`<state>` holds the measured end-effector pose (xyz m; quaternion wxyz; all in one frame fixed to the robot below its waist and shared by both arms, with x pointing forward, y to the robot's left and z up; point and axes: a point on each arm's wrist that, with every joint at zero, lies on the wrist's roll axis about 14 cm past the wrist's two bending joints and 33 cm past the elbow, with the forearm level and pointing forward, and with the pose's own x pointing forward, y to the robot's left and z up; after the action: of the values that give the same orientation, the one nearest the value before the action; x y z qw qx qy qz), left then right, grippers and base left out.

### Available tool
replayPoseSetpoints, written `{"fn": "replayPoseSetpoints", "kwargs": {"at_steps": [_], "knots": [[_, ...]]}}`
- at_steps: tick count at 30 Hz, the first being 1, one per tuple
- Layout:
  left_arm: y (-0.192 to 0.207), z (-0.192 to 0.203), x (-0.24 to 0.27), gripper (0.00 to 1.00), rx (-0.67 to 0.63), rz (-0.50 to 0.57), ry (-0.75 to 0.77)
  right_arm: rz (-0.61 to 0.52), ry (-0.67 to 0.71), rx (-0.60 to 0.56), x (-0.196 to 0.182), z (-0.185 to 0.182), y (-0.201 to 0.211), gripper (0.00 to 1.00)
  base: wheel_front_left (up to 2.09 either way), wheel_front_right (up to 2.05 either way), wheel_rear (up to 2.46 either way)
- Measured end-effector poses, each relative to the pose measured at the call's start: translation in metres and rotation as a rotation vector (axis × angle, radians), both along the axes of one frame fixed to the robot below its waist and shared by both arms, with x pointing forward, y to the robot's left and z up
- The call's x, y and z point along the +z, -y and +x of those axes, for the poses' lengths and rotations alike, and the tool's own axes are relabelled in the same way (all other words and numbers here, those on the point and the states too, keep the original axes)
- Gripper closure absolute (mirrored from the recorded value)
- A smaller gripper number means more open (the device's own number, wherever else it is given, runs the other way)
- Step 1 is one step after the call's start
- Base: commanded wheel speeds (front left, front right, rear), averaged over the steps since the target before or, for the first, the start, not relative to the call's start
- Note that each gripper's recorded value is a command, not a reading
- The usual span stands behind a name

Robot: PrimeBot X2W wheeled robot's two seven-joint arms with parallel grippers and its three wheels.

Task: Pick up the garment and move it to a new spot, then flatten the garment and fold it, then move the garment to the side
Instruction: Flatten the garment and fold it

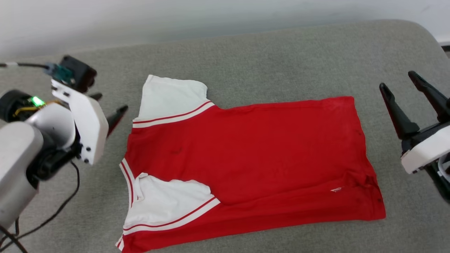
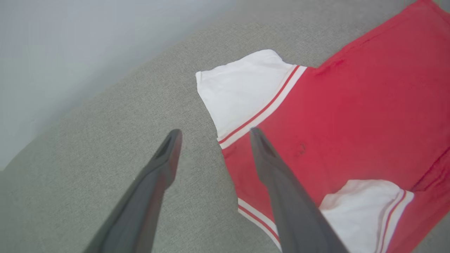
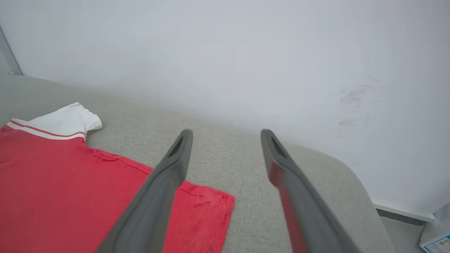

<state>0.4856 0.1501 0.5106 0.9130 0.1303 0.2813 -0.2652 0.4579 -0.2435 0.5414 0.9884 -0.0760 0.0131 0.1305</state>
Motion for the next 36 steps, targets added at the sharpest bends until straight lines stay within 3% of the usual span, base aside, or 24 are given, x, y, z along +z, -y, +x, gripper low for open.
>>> {"fn": "replayPoseSetpoints", "kwargs": {"at_steps": [9,19,26,36], "knots": [[0.005,0.067,0.003,0.00,0.061,-0.027,0.035,0.048,0.183,-0.120,0.004,-0.016,-0.003,0.00,0.00,0.00,0.00],[0.030,0.119,-0.020,0.00,0.064,-0.042,-0.154,0.089,0.156,-0.175,-0.024,-0.024,-0.015,0.00,0.00,0.00,0.00],[0.030,0.135,-0.066,0.00,0.073,0.066,-0.371,0.077,0.124,-0.160,-0.040,-0.015,-0.023,0.00,0.00,0.00,0.00],[0.034,0.130,-0.139,0.00,0.008,0.210,-0.548,0.046,0.078,-0.165,-0.060,-0.006,-0.018,0.00,0.00,0.00,0.00]]}}
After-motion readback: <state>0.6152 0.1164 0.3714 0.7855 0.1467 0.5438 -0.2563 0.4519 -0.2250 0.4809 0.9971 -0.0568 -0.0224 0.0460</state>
